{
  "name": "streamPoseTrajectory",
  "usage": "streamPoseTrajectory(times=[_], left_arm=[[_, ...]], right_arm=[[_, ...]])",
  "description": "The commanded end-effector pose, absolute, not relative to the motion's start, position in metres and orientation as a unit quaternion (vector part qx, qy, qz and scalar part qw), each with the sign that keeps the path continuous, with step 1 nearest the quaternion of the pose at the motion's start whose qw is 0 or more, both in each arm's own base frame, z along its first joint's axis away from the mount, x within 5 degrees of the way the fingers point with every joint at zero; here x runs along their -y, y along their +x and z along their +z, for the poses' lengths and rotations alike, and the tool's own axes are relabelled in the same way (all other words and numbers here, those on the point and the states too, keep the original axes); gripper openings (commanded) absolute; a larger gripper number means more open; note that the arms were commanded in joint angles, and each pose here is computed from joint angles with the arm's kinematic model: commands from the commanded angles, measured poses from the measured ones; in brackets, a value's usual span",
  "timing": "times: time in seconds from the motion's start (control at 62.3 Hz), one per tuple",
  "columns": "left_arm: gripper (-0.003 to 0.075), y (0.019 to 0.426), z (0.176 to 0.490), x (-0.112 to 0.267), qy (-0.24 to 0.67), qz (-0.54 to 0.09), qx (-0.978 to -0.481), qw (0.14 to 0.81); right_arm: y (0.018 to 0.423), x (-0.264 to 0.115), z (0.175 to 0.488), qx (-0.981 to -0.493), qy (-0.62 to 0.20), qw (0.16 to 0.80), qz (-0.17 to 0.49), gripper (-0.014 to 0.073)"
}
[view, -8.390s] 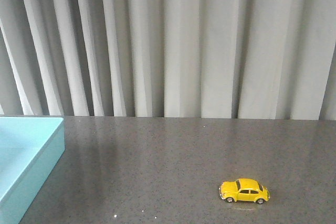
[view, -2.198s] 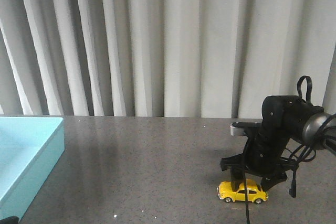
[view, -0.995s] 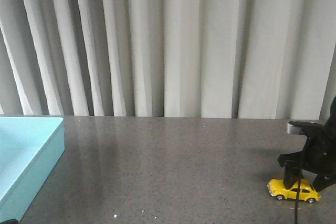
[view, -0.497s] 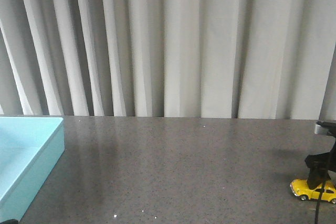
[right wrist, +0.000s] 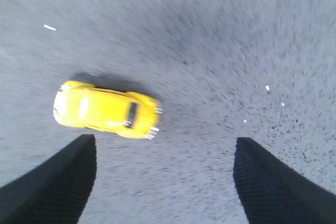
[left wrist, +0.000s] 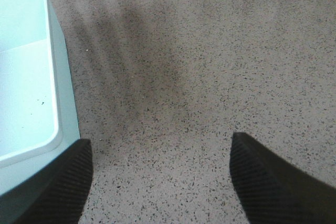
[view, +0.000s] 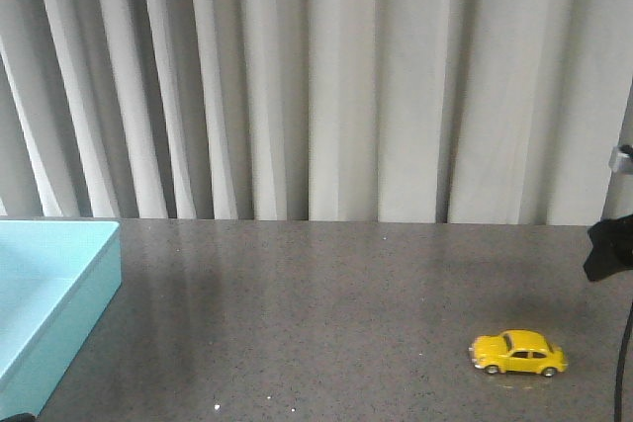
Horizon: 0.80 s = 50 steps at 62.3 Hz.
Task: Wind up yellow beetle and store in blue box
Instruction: 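Release the beetle and lift the right gripper away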
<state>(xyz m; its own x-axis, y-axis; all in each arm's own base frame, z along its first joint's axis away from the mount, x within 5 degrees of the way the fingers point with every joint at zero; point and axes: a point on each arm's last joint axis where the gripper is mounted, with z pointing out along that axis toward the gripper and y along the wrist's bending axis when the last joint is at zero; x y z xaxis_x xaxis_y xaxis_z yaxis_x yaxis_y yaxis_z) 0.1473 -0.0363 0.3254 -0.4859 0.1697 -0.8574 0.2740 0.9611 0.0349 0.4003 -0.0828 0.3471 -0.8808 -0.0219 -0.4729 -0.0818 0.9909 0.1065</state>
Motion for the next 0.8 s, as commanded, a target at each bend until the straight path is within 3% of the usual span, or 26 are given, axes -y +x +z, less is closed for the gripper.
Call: streamPoseTrajectory(times=[0.0, 0.225, 0.369, 0.578, 0.786], left_arm=[[0.0536, 0.150, 0.337, 0.038, 0.127, -0.059, -0.841, 0.523], [0.0536, 0.149, 0.335, 0.038, 0.128, -0.058, -0.847, 0.512], [0.0536, 0.149, 0.335, 0.038, 0.128, -0.058, -0.847, 0.512], [0.0536, 0.149, 0.335, 0.038, 0.128, -0.058, -0.847, 0.512], [0.0536, 0.149, 0.336, 0.038, 0.128, -0.058, -0.844, 0.517]], right_arm=[[0.370, 0.060, 0.403, -0.946, -0.039, 0.317, 0.054, 0.0526], [0.296, 0.005, 0.423, -0.916, -0.078, 0.392, 0.032, 0.0526], [0.241, -0.019, 0.408, -0.906, -0.088, 0.414, 0.019, 0.0526], [0.173, -0.012, 0.375, -0.904, -0.046, 0.424, -0.010, 0.0526], [0.137, -0.007, 0.349, -0.895, -0.042, 0.443, -0.017, 0.0526]])
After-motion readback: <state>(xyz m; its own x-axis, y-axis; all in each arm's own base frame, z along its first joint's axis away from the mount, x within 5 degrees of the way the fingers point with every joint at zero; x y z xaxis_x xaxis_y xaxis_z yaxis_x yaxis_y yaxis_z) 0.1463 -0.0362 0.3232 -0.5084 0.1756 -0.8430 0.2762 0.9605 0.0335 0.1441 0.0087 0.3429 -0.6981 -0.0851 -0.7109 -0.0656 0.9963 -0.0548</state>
